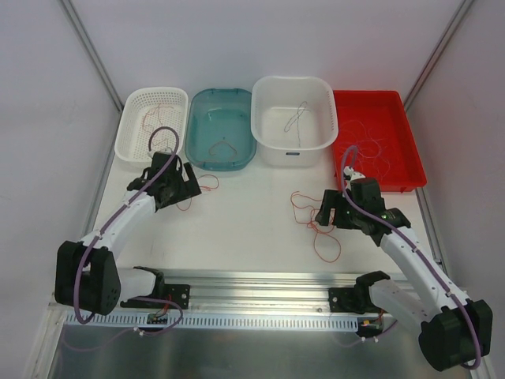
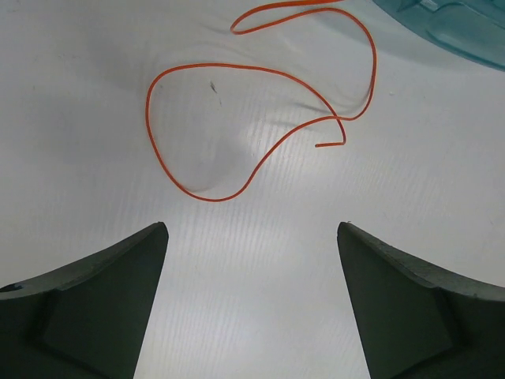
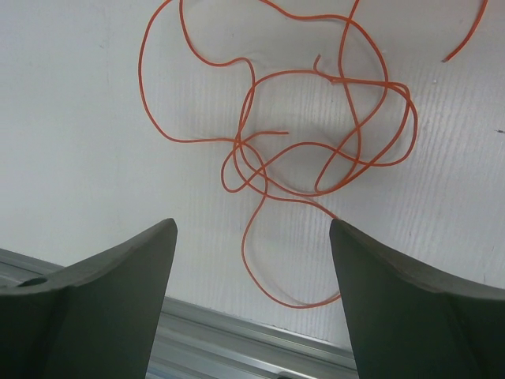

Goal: Untangle the cables

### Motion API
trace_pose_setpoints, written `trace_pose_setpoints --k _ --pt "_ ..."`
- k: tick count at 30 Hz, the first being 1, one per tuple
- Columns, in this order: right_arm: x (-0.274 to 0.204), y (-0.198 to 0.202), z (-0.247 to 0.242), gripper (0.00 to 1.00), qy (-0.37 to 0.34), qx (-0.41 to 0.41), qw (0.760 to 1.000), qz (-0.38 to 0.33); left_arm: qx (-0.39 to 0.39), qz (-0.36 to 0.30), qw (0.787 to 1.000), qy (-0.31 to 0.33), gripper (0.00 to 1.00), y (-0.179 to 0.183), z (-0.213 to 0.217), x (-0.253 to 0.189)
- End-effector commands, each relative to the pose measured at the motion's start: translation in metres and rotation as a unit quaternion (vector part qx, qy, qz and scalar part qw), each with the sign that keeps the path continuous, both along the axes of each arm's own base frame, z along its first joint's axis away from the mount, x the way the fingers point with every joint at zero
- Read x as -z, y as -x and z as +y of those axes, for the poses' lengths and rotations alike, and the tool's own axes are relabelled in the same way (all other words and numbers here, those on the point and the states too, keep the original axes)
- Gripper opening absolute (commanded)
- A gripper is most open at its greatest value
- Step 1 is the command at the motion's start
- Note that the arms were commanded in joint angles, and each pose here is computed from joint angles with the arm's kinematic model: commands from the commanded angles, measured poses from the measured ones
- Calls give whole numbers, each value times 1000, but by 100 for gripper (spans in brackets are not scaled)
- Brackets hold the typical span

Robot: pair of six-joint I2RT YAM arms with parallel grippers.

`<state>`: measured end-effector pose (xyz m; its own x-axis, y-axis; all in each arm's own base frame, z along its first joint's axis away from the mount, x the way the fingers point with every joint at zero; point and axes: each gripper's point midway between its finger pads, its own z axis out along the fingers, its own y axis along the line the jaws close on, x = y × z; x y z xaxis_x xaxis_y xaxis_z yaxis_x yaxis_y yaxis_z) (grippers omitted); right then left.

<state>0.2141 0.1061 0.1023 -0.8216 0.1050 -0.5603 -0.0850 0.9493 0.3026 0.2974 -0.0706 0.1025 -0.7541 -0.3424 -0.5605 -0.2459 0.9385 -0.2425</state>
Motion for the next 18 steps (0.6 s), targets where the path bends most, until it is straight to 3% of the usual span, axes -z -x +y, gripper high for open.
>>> trace_pose_setpoints --k 1,10,18 --pt "-6 -5 8 82 -13 -13 1000 -17 -32 -54 997 50 89 -22 -11 -7" --pt "-5 -4 6 82 -8 -10 1000 -18 -103 -61 990 74 86 -51 -14 18" --pt "-5 -3 5 82 -6 -10 1000 -17 -145 -40 986 70 72 -65 -15 43"
